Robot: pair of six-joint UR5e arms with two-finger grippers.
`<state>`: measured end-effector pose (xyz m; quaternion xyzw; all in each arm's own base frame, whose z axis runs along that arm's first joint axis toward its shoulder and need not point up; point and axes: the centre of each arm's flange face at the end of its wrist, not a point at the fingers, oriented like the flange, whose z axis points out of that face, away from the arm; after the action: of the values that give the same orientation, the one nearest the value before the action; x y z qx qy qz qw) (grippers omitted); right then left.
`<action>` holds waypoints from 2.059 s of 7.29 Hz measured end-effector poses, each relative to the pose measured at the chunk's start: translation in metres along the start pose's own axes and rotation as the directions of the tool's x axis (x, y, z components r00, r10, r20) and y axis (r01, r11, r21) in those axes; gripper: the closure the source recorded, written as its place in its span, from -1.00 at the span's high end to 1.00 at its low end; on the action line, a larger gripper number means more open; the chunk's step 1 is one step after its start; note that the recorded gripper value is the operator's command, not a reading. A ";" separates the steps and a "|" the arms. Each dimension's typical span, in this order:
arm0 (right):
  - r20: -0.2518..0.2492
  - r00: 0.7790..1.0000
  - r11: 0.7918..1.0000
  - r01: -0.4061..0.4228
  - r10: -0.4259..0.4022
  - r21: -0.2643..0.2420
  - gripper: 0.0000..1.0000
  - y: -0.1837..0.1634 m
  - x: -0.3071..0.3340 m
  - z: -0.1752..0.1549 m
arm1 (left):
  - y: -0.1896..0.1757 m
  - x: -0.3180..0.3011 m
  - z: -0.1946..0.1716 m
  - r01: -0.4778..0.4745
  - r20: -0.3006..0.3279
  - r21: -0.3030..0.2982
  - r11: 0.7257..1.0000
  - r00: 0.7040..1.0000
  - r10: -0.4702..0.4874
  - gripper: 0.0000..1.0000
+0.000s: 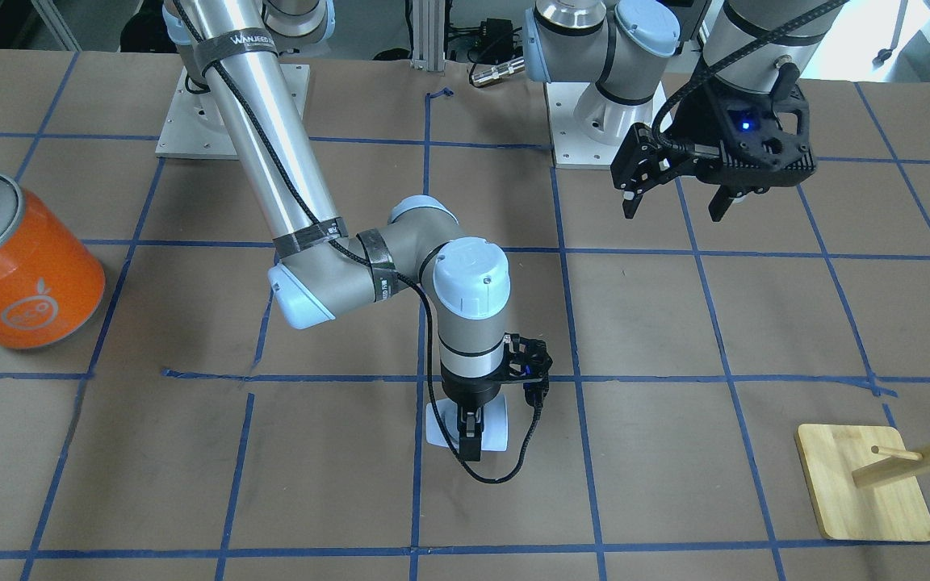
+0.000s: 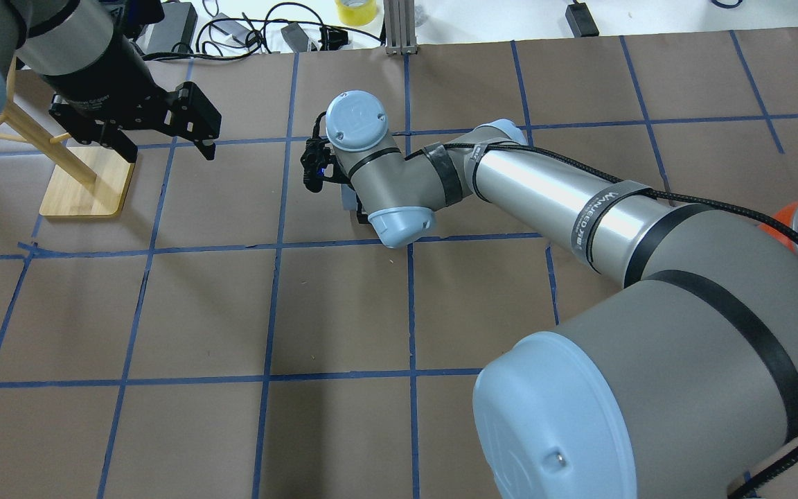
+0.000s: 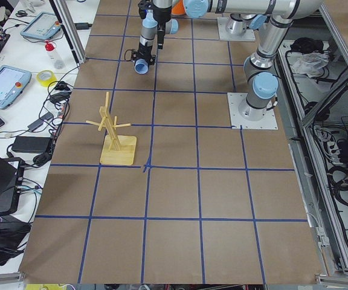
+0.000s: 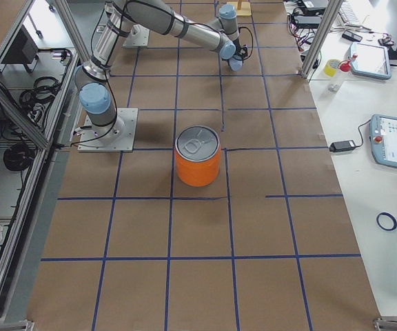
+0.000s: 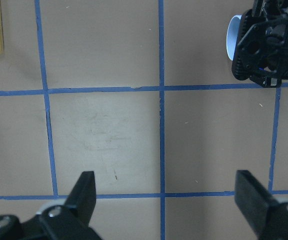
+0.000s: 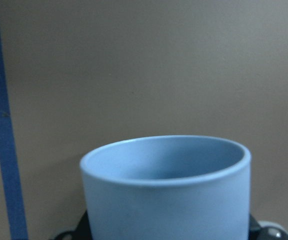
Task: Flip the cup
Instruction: 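Carry the cup farther toward the left arm and tip it sideways, then set the cup on its side and open the right gripper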
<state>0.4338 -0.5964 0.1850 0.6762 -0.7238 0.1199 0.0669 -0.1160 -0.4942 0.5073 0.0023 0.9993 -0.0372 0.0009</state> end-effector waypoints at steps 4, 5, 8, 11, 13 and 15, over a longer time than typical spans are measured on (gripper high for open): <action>0.035 0.999 1.000 -0.027 0.026 0.016 1.00 0.006 -0.008 0.010 | 0.000 0.000 0.001 0.001 0.000 -0.003 1.000 1.000 -0.001 1.00; 0.036 0.999 0.999 -0.029 0.028 0.019 1.00 0.006 -0.008 0.010 | 0.000 0.000 0.002 0.001 0.000 -0.003 1.000 1.000 -0.001 1.00; -0.005 0.999 0.999 -0.040 0.040 0.022 1.00 0.011 0.003 -0.015 | 0.000 0.000 0.002 0.001 0.000 -0.003 1.000 1.000 -0.001 1.00; -0.019 0.995 0.996 -0.094 0.095 0.008 1.00 0.045 0.031 -0.088 | -0.003 0.000 0.006 0.001 0.000 -0.010 1.000 1.000 -0.001 1.00; -0.003 0.986 0.985 -0.168 0.168 -0.028 1.00 0.096 0.053 -0.154 | -0.005 0.000 0.008 0.002 0.002 -0.014 1.000 1.000 -0.002 1.00; 0.026 0.961 0.959 -0.272 0.274 -0.079 1.00 0.167 0.072 -0.210 | -0.006 0.000 0.009 0.004 0.002 -0.016 1.000 1.000 -0.004 1.00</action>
<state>0.2483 -0.6007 0.3915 0.5690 -0.8152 0.0883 0.0619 -0.1156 -0.5008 0.4984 0.0004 0.9996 -0.0293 0.0018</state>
